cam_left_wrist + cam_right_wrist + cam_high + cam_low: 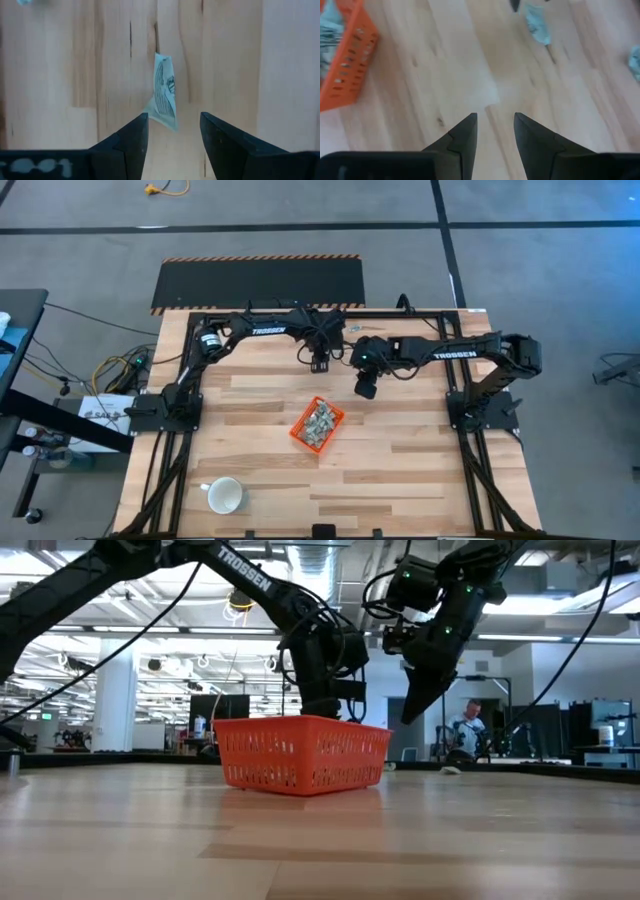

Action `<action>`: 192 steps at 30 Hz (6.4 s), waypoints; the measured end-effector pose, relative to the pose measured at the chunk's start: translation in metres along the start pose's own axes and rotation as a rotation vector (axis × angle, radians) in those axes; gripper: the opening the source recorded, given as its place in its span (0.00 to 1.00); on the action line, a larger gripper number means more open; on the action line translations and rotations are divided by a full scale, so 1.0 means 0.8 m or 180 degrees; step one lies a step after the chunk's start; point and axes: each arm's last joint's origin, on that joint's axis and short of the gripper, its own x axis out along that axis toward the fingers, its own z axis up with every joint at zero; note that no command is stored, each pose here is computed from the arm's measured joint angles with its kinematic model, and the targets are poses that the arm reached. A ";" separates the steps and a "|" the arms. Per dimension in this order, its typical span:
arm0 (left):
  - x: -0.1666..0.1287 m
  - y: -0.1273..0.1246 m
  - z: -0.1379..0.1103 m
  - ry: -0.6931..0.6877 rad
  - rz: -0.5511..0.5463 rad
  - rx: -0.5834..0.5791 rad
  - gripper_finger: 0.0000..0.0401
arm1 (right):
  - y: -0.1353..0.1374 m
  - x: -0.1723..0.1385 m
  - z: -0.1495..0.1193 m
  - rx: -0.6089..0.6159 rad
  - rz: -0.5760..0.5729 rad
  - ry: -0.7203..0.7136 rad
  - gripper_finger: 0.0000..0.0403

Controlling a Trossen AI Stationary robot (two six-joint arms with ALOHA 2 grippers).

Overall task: Pick and place Stevia / Truvia into bins
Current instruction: Put the stevia packet into the orange bin

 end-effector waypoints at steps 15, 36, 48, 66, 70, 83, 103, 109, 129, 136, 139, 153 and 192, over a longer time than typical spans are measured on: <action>0.000 0.001 0.000 -0.0021 -0.0024 0.0039 0.42 | -0.042 -0.063 0.000 0.0284 -0.0188 -0.0490 0.31; 0.003 0.010 0.018 0.0368 -0.0212 -0.0021 0.42 | -0.057 -0.099 -0.005 0.0302 -0.0301 -0.0768 0.30; -0.003 0.004 0.006 0.0689 -0.0492 0.0301 0.42 | -0.061 -0.098 -0.006 0.0193 -0.0338 -0.0755 0.30; -0.017 0.034 0.031 0.0088 -0.0061 -0.1836 0.42 | -0.060 -0.098 -0.017 0.0460 -0.0286 -0.0496 0.30; -0.016 0.022 0.036 0.0126 0.0142 -0.1987 0.42 | -0.059 -0.097 -0.021 0.0468 -0.0276 -0.0380 0.30; 0.004 0.002 0.029 0.0309 0.0100 -0.2342 0.42 | -0.065 -0.097 -0.023 0.0500 -0.0189 -0.0361 0.31; 0.006 0.002 0.025 0.0385 0.0109 -0.1927 0.42 | -0.065 -0.097 -0.022 0.0415 -0.0159 -0.0386 0.31; 0.006 0.002 0.024 0.0394 0.0106 -0.1798 0.42 | -0.065 -0.097 -0.021 0.0366 -0.0163 -0.0394 0.31; -0.008 0.000 0.026 0.0398 -0.0351 -0.1304 0.42 | -0.065 -0.097 -0.020 0.0330 -0.0170 -0.0428 0.31; -0.074 0.009 0.049 0.0277 -0.0216 -0.1295 0.42 | -0.065 -0.097 -0.025 0.0329 -0.0155 -0.0300 0.31; -0.102 0.010 0.058 0.0098 -0.0151 -0.1288 0.42 | -0.064 -0.096 -0.028 0.0349 -0.0144 -0.0208 0.31; 0.001 -0.008 0.058 0.0444 -0.0415 -0.1480 0.42 | -0.075 -0.099 -0.037 0.0492 -0.0186 -0.0062 0.30; 0.008 0.030 0.029 0.0818 -0.0222 -0.0923 0.42 | -0.075 -0.099 -0.036 0.0371 -0.0193 -0.0096 0.30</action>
